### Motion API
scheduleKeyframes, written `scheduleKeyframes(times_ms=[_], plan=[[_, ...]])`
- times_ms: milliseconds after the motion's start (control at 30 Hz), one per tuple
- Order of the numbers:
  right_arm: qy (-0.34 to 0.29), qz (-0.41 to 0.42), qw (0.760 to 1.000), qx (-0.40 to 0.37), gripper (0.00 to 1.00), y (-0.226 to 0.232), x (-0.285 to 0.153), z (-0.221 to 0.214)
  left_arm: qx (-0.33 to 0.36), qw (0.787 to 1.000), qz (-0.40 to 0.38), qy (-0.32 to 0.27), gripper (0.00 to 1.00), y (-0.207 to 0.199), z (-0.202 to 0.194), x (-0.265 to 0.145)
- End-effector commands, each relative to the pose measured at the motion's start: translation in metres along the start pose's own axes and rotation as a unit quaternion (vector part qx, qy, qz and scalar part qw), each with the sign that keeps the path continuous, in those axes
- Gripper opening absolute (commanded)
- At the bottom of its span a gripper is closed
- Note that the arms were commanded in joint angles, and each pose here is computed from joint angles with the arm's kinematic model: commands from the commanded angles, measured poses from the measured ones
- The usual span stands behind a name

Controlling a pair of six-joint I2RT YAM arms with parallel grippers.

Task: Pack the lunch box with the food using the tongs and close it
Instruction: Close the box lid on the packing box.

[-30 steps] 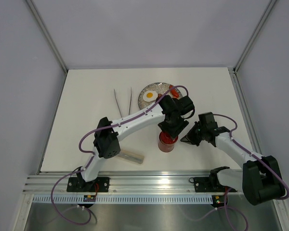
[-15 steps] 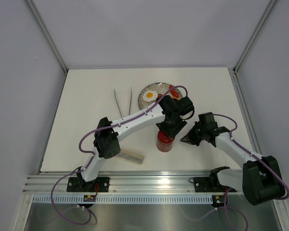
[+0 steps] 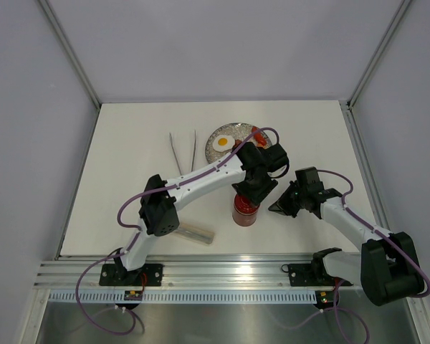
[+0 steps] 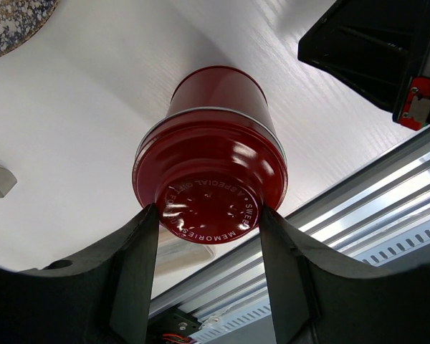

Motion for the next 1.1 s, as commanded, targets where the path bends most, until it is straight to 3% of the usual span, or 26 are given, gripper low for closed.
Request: scheduleKeyframes(times_ms=[0, 1067], plan=[[-0.006, 0.009, 1.000, -0.003, 0.07, 0.004, -0.001, 0.001, 0.009, 1.000, -0.009, -0.006, 0.01, -0.001, -0.004, -0.013], [-0.002, 0.009, 1.000, -0.006, 0.07, 0.004, 0.001, 0.000, 0.003, 0.999, -0.033, 0.035, 0.01, -0.012, -0.016, 0.021]])
Point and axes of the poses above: each gripper's point midway between its finger pads, its own x axis out along the fingers, its own y axis along the line the jaws close on, z = x × y, the point moved 1 cm from there along -x, back along the fingers, and after that the axes turned 15 degrees about x, right-handed, at the moved point
